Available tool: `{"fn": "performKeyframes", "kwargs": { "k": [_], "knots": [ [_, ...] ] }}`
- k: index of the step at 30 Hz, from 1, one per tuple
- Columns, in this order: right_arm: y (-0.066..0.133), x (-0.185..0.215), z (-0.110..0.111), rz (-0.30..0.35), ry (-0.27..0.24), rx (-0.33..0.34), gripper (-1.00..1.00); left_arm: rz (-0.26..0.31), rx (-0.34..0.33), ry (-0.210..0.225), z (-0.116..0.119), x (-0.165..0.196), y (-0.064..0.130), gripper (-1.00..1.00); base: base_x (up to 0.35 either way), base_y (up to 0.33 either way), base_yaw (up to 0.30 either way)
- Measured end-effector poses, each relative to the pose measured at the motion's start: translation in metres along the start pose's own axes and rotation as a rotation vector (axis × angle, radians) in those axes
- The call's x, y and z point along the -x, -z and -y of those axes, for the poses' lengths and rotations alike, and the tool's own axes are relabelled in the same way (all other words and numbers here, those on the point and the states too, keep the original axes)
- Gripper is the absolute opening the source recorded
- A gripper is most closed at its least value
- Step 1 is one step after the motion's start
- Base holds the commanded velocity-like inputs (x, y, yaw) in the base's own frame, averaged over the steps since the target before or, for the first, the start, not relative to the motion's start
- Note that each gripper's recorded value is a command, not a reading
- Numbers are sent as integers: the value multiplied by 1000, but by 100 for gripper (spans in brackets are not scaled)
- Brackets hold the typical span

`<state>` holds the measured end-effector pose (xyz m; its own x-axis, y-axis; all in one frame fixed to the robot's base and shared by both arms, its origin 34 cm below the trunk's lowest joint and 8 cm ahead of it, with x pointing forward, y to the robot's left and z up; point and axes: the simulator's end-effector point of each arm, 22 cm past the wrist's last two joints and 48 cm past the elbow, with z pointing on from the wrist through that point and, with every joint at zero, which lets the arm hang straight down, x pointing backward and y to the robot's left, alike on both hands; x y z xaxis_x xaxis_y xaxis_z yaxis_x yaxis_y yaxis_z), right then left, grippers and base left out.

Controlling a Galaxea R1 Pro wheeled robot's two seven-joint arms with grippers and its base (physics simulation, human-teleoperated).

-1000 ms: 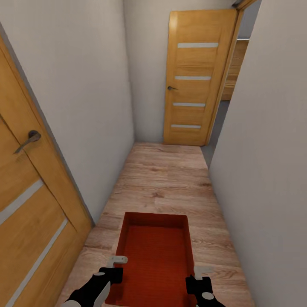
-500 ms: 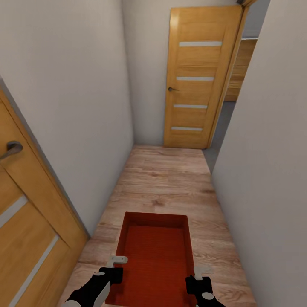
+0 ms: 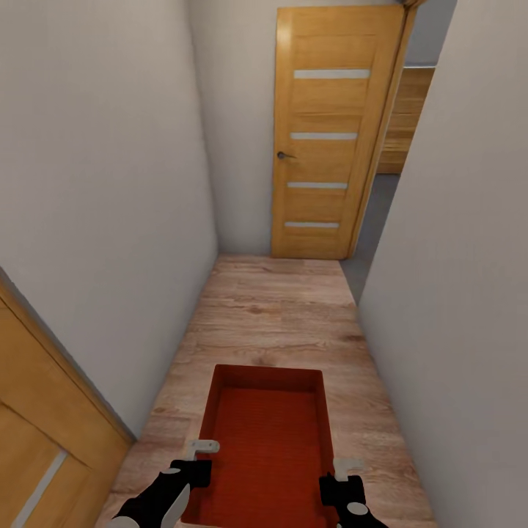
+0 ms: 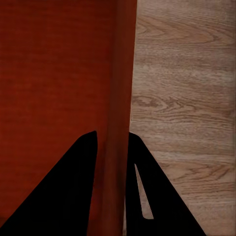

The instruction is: Move the two storage containers from the living room to the garage. In the garage, place one container on the floor and stack the other container on top of it (either order is fine).

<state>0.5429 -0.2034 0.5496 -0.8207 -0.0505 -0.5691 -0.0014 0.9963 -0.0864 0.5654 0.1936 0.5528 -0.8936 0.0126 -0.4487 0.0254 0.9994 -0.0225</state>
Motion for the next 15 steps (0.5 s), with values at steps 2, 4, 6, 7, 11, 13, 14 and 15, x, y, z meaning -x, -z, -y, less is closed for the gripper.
{"fn": "performKeyframes", "kwargs": {
  "k": [2,4,6,7,11,13,14,15],
  "knots": [
    [0,0,0,0,0,0,-100,0,0,0,0,0,0,-100,323,0,-4],
    [0,0,0,0,0,0,-100,0,0,0,0,0,0,-100,323,0,-2],
    [0,0,0,0,0,0,-100,0,0,0,0,0,0,-100,323,0,-1],
    [0,0,0,0,0,0,-100,0,0,0,0,0,0,-100,323,0,0],
    [0,0,0,0,-1,0,-100,0,0,-1,0,0,0,-100,323,0,0],
    [0,0,0,0,-1,0,-100,0,0,-1,0,0,0,-100,323,0,0],
    [0,0,0,0,-1,0,-100,0,0,-1,0,0,0,-100,323,0,0],
    [0,0,0,0,-1,0,-100,0,0,-1,0,0,0,-100,323,0,0]
  ]
}}
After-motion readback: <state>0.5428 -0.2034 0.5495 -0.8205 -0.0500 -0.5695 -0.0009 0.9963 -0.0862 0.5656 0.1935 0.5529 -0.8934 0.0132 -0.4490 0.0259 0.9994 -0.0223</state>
